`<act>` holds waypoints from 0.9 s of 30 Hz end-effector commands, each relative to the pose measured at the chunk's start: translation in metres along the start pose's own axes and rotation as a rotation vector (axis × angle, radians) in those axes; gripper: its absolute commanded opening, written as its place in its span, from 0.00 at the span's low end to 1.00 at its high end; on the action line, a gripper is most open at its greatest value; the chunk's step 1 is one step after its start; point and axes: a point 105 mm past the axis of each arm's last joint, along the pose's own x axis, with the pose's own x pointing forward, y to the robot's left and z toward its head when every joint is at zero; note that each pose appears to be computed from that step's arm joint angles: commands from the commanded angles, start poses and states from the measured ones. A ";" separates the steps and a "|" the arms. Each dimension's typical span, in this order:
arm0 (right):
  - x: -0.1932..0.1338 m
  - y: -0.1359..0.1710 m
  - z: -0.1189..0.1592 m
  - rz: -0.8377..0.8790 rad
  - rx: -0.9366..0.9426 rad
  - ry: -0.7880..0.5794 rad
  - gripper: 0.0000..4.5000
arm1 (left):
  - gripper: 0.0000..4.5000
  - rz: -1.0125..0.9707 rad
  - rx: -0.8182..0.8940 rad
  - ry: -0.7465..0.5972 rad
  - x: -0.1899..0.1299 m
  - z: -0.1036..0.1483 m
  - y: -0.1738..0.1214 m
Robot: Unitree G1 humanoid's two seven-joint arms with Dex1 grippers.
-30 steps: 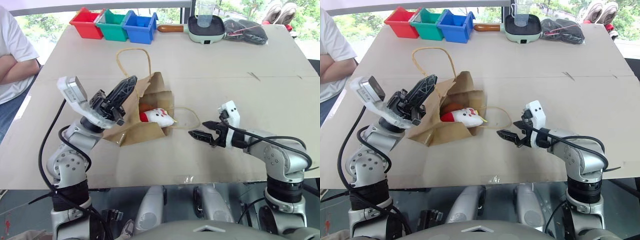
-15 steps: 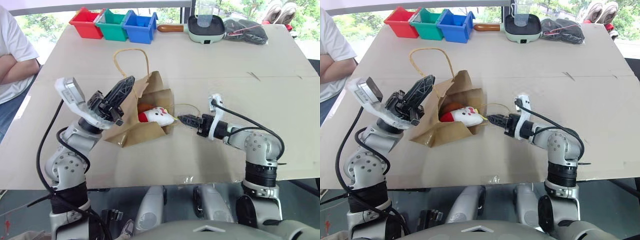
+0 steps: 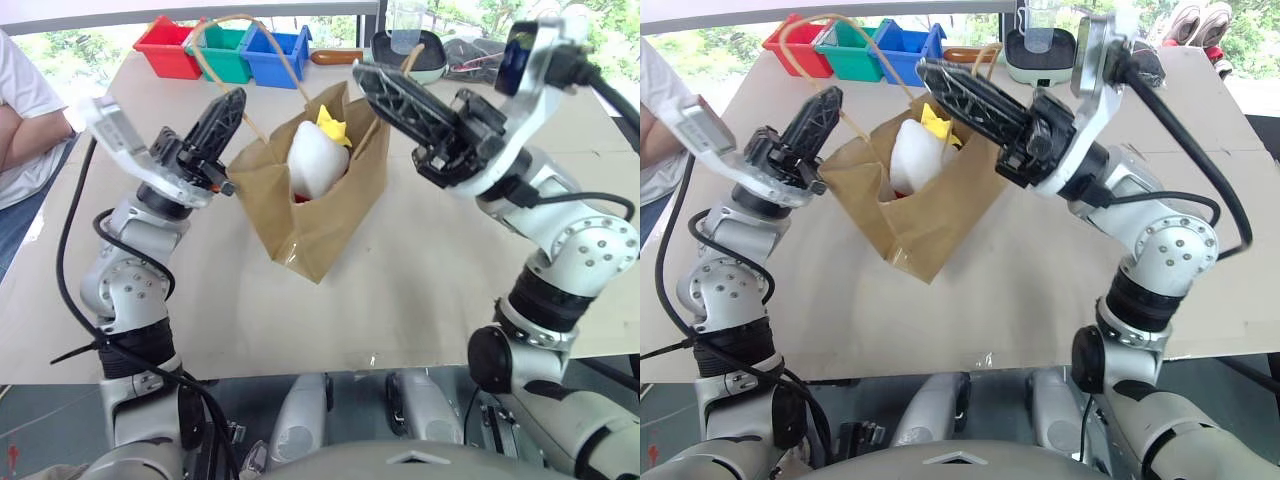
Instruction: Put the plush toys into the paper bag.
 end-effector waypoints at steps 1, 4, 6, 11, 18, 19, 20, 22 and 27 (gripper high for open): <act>-0.005 -0.007 -0.007 -0.059 -0.036 0.039 0.01 | 0.00 -0.003 0.015 0.079 0.003 -0.021 0.000; -0.009 -0.008 -0.009 -0.085 -0.074 0.056 0.01 | 0.00 -0.023 0.048 0.107 0.012 -0.028 0.000; -0.014 -0.014 -0.011 -0.133 -0.124 0.090 0.01 | 0.00 -0.045 0.079 0.139 0.015 -0.032 0.000; -0.023 -0.017 -0.021 -0.156 -0.223 0.208 0.13 | 0.00 -0.135 0.077 0.197 0.006 -0.034 -0.002; -0.050 0.008 -0.013 -0.106 -0.286 0.314 0.81 | 0.51 -0.148 0.019 0.193 -0.015 -0.012 -0.004; -0.062 0.010 -0.014 -0.117 -0.299 0.375 0.82 | 0.62 -0.127 0.001 0.205 -0.024 -0.007 -0.003; -0.071 0.012 -0.015 -0.125 -0.306 0.419 0.82 | 0.70 -0.111 -0.010 0.216 -0.031 -0.005 -0.003; -0.083 0.011 -0.022 -0.151 -0.320 0.504 0.82 | 0.91 -0.082 -0.018 0.246 -0.045 -0.002 -0.002; -0.085 0.002 -0.044 -0.165 -0.328 0.567 0.52 | 1.00 -0.034 -0.070 0.292 -0.069 -0.007 -0.003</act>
